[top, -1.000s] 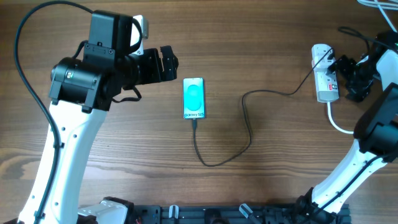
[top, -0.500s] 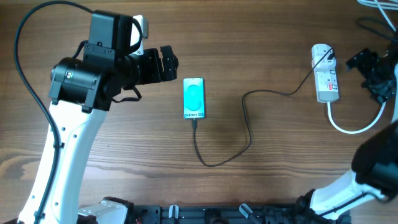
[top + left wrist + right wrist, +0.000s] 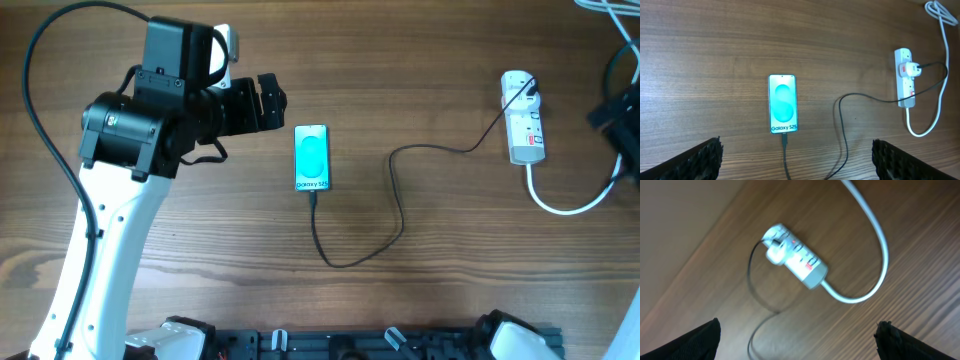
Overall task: Plug charger to phone and switch on socket
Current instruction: 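Lift the right gripper off the power strip and retract it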
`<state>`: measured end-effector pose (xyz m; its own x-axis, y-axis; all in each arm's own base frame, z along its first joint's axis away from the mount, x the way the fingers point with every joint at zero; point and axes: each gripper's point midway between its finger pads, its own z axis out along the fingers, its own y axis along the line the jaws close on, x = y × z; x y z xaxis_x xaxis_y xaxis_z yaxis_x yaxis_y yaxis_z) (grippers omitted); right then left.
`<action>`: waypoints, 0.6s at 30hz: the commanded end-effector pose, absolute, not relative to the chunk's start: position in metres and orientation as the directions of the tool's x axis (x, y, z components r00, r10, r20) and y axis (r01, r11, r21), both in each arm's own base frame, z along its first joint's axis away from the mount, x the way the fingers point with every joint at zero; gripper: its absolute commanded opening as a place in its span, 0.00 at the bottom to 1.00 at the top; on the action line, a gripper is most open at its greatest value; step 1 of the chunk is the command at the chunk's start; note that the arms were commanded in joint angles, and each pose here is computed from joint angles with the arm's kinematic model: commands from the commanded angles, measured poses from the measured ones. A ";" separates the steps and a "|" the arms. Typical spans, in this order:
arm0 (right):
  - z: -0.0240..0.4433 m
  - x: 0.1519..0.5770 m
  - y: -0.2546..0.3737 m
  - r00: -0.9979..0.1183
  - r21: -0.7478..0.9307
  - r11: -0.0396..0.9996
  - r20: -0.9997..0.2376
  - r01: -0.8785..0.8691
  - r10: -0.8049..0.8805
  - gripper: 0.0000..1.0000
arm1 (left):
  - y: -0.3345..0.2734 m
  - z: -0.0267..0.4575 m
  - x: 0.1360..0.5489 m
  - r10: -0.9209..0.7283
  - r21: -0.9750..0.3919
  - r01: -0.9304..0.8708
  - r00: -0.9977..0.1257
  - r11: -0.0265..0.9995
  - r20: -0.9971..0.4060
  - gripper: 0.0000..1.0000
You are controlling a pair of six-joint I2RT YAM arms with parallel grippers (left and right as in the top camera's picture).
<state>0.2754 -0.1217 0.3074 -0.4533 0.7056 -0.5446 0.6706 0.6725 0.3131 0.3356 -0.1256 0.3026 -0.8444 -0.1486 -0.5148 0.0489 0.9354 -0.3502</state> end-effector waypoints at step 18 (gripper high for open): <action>0.248 0.214 -0.055 -0.487 0.412 0.709 -0.525 0.572 0.698 1.00 | -0.124 0.301 0.336 -0.147 -0.341 0.044 -0.844 0.939 -0.515 1.00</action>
